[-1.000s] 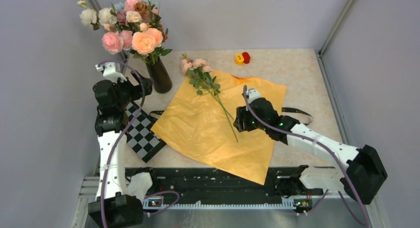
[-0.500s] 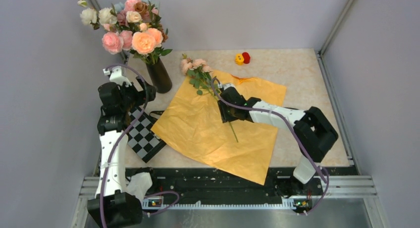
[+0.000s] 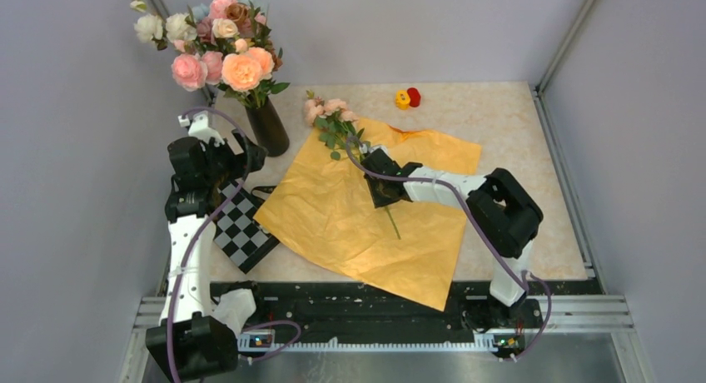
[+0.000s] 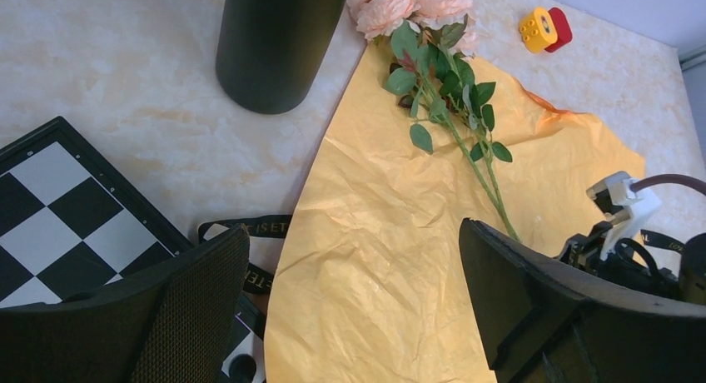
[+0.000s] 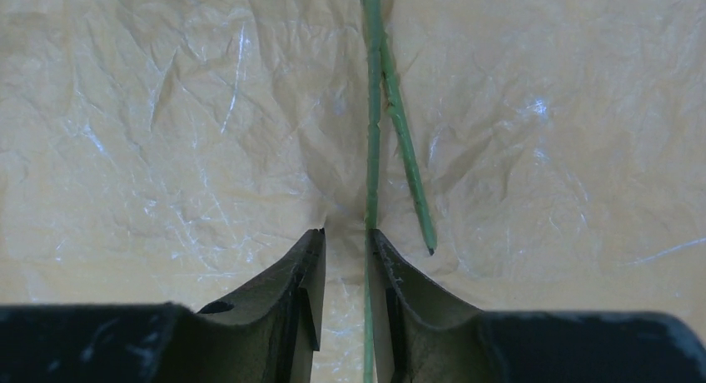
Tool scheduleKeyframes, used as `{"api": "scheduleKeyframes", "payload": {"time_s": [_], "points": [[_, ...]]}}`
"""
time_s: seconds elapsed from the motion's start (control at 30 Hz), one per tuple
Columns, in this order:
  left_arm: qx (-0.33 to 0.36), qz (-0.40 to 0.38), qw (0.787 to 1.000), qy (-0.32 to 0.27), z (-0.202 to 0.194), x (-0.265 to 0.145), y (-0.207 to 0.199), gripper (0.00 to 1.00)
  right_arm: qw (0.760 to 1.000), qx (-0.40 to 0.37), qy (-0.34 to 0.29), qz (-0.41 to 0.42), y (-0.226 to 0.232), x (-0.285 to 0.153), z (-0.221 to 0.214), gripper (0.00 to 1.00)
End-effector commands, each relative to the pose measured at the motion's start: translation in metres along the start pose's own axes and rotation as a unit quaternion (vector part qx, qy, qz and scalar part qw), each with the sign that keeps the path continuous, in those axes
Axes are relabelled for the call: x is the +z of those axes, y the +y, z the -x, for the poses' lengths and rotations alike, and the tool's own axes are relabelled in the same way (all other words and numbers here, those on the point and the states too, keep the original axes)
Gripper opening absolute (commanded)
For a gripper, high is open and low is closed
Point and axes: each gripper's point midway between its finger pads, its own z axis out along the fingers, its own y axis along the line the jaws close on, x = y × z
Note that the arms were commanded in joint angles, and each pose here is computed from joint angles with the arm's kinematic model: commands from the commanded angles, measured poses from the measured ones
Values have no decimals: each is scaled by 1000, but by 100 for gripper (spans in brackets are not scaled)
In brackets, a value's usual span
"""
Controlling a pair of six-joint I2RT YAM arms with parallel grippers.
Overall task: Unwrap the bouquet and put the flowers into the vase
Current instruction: Pick up the fake flower from the wrapping paper.
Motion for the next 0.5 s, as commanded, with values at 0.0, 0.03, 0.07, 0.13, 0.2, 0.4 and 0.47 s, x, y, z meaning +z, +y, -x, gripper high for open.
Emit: {"api": "scheduleKeyframes", "payload": {"time_s": [0.0, 0.03, 0.07, 0.13, 0.2, 0.4, 0.47], "points": [[2, -17, 1000, -9, 8, 0, -8, 99, 1000, 1, -11, -3, 1, 2, 14, 26], [1, -18, 1000, -8, 7, 1, -8, 99, 1000, 0, -12, -7, 0, 2, 14, 26], [0, -19, 1000, -6, 6, 1, -8, 99, 1000, -1, -13, -11, -2, 3, 15, 26], [-1, -21, 1000, -4, 6, 2, -9, 99, 1000, -5, -15, -18, -4, 2, 15, 26], [-3, -21, 1000, -2, 4, 3, -8, 99, 999, -9, -15, -27, -8, 2, 15, 26], [-8, -26, 1000, 2, 3, 5, -9, 99, 999, 0, -12, -30, -16, 3, 12, 26], [-10, -29, 1000, 4, 2, 5, -10, 99, 1000, 2, -18, -22, -17, 2, 15, 26]]}}
